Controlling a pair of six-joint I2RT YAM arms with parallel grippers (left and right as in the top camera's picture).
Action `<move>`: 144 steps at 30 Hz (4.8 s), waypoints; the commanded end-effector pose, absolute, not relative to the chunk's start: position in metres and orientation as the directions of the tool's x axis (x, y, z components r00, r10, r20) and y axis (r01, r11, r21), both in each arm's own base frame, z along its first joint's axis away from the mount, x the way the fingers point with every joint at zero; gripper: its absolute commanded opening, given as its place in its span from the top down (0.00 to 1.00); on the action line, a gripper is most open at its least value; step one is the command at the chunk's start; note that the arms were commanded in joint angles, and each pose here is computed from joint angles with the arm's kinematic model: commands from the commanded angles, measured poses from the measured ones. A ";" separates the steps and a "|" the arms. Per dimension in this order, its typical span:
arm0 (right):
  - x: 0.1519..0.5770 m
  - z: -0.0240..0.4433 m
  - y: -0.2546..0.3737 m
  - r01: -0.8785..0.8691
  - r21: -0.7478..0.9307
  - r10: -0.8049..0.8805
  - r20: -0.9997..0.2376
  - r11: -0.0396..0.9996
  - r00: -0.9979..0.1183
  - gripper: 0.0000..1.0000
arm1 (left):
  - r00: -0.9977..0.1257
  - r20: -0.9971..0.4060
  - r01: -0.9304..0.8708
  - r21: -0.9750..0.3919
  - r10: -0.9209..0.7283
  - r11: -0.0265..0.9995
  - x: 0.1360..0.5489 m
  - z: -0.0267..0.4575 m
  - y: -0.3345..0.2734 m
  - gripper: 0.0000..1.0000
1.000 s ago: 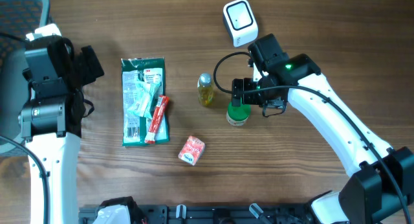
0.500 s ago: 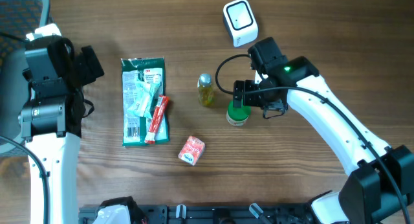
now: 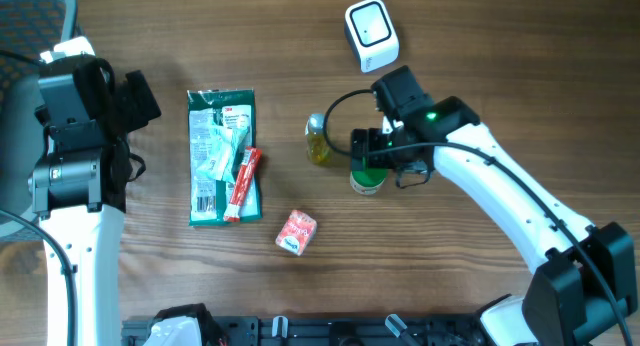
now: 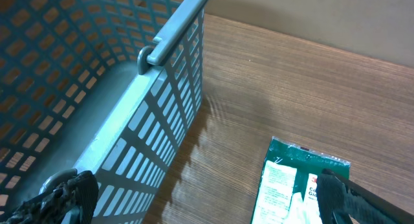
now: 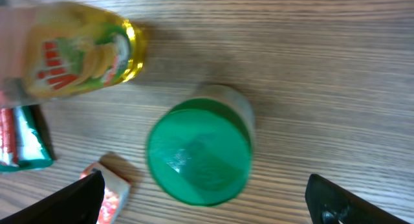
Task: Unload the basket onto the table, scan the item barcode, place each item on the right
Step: 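Lower the right gripper over the green-lidded jar, then close the right gripper around the green-lidded jar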
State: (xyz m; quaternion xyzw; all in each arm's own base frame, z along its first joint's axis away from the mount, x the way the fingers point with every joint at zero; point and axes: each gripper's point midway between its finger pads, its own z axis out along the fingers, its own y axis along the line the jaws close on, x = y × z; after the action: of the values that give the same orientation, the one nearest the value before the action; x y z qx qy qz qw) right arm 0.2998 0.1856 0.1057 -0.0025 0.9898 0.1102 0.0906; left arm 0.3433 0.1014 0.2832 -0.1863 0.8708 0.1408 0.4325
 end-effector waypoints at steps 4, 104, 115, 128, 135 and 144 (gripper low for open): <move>0.300 0.084 0.185 0.143 0.119 0.163 -0.179 0.983 -0.970 0.00 | -0.552 -0.809 -0.447 0.081 -0.204 0.891 0.344 0.285 0.103 0.00; 0.301 0.042 0.173 0.069 0.009 0.070 -0.175 0.998 -0.982 0.17 | -0.552 -0.809 -0.447 0.081 -0.204 0.891 0.344 0.285 0.103 0.00; 0.305 0.043 0.170 -0.072 -0.038 -0.078 -0.194 0.997 -0.978 0.19 | -0.552 -0.808 -0.448 0.081 -0.204 0.890 0.344 0.285 0.103 0.00; 0.309 0.041 0.176 -0.005 0.011 -0.003 -0.213 1.000 -0.977 0.08 | -0.552 -0.809 -0.447 0.081 -0.204 0.891 0.344 0.285 0.103 0.00; 0.304 0.030 0.172 0.020 0.006 0.021 -0.209 1.000 -0.978 0.10 | -0.552 -0.809 -0.448 0.081 -0.204 0.890 0.344 0.285 0.103 0.00; 0.302 0.025 0.171 0.020 0.009 0.022 -0.207 1.000 -0.978 0.14 | -0.552 -0.809 -0.447 0.081 -0.204 0.891 0.344 0.285 0.103 0.00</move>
State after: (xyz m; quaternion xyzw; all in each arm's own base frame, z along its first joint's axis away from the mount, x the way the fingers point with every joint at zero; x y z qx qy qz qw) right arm 0.3064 0.1723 0.0328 0.0045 0.9933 0.0070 0.1152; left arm 0.3433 0.1014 0.2832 -0.1863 0.8709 0.1408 0.4324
